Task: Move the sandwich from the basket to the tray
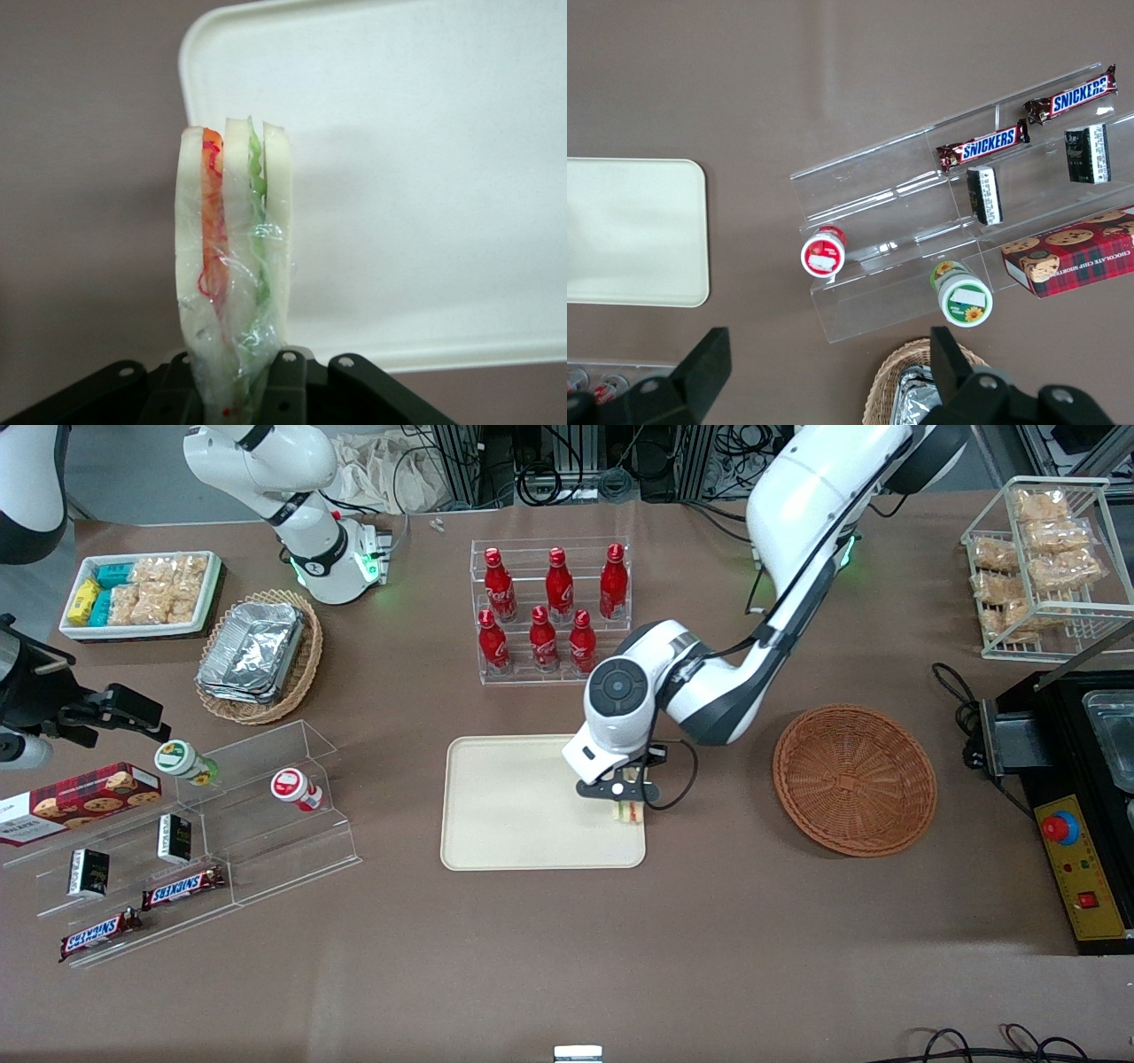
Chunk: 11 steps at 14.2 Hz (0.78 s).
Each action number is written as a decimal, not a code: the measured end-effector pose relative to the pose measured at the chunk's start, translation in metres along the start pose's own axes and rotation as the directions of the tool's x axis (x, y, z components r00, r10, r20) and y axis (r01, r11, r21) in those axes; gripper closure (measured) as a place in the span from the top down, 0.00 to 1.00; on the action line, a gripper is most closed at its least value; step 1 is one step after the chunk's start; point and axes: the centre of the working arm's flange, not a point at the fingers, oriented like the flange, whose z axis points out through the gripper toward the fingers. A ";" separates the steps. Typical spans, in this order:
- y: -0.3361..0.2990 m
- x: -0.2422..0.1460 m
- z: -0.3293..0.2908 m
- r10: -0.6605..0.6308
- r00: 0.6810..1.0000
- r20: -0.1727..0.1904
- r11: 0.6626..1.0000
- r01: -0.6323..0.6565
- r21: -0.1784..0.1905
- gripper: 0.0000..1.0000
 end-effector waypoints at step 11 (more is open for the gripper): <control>-0.001 0.015 0.049 -0.029 1.000 -0.009 0.999 0.029 -0.042 0.32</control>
